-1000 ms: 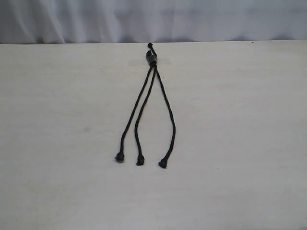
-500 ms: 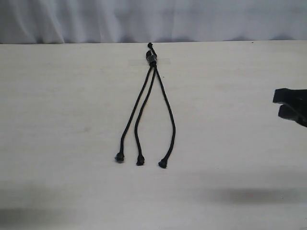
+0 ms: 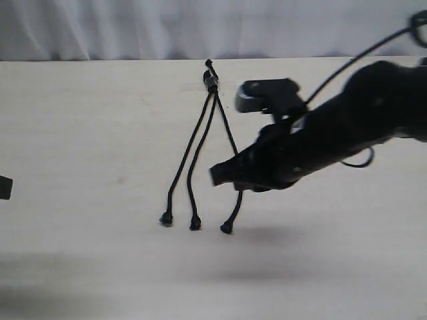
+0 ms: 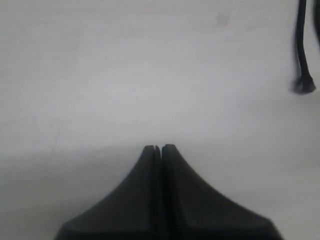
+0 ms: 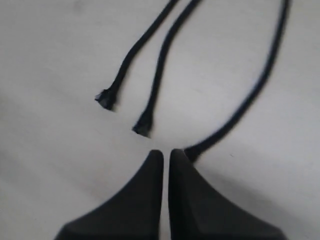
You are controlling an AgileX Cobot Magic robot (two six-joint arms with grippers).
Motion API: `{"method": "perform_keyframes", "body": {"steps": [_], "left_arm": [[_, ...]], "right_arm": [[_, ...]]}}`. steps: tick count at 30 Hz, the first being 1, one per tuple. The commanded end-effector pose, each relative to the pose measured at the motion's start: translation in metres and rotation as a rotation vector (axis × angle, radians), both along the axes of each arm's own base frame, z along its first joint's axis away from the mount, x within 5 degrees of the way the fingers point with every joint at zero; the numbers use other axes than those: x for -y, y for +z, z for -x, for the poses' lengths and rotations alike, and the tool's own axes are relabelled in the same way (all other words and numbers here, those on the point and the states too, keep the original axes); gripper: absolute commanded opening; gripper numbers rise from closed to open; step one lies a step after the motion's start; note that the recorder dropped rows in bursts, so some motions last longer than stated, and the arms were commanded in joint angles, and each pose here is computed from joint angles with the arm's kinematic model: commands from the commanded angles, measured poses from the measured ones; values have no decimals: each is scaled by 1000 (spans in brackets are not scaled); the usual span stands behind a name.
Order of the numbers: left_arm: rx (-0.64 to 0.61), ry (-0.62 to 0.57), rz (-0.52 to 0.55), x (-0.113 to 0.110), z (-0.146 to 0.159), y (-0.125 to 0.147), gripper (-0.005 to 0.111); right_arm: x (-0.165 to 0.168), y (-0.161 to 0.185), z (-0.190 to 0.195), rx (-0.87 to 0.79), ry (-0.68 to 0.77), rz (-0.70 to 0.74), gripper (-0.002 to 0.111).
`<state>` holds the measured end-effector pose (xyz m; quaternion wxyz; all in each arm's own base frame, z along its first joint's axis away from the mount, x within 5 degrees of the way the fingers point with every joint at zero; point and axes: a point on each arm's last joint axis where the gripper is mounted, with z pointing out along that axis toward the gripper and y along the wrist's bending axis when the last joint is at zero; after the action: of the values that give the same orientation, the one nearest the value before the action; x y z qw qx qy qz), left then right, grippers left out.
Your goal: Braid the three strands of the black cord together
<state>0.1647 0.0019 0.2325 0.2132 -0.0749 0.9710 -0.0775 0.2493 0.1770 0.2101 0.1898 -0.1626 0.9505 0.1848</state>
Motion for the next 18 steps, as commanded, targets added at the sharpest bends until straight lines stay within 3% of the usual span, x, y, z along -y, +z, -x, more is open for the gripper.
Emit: {"method": "perform_keyframes", "body": {"steps": [1,5,10,18], "left_arm": [[-36,-35,-29,0,2,4,0],[-72,-50,-65,-3,5,2,0],[-108,-18,-133,-10,8,1,0],[-97,-17,-134,-10,7,1,0]], "right_arm": [[-50,-22,-12,-9,96,123,4],[-82,-42,-22,-32,166,298,4],[-108,-56,-41,-59,152,380,6],[-116,-79,-52,-102,131,423,31]]}}
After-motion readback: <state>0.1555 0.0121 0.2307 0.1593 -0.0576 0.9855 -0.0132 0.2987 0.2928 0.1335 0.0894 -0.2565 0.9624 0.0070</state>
